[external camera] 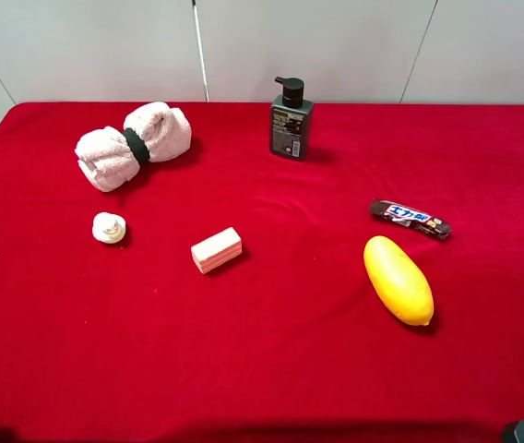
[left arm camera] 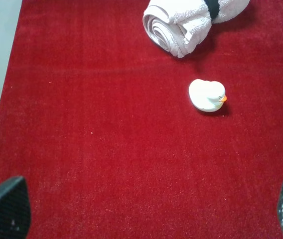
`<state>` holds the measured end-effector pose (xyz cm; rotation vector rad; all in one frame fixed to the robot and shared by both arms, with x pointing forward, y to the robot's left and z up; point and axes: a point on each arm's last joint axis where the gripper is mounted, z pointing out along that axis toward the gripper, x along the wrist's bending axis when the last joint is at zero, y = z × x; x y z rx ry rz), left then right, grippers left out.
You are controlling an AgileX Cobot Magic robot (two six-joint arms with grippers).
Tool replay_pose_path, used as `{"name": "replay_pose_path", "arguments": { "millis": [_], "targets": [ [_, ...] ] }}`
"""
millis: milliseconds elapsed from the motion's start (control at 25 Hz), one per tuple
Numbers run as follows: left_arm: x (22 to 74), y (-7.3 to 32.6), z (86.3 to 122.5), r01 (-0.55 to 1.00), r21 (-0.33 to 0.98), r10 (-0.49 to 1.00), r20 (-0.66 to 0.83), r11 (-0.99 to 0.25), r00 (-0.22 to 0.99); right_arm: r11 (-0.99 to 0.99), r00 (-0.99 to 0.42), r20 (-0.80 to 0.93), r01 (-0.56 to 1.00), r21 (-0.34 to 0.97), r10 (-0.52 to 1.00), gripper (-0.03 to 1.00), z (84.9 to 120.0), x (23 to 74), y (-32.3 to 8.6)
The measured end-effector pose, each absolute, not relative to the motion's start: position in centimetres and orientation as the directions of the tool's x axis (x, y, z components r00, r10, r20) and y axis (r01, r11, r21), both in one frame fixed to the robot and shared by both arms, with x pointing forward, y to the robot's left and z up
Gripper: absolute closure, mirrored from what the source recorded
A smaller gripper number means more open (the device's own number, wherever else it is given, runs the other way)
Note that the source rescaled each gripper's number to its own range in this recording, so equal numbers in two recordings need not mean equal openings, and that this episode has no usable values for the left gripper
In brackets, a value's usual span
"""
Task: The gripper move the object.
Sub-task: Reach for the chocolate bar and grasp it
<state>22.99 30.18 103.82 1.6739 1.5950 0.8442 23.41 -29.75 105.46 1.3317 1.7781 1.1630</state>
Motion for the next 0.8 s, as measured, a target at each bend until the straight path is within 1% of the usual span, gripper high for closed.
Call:
{"name": "replay_pose_path", "arguments": {
  "millis": [800],
  "targets": [
    [22.99, 30.18, 103.82, 0.568, 0.823, 0.999, 0.007, -0.031, 0.045, 0.102, -0.296, 0.025, 0.405, 0.908, 0.955, -0.03, 105.46, 23.41, -29.75]
  ]
}}
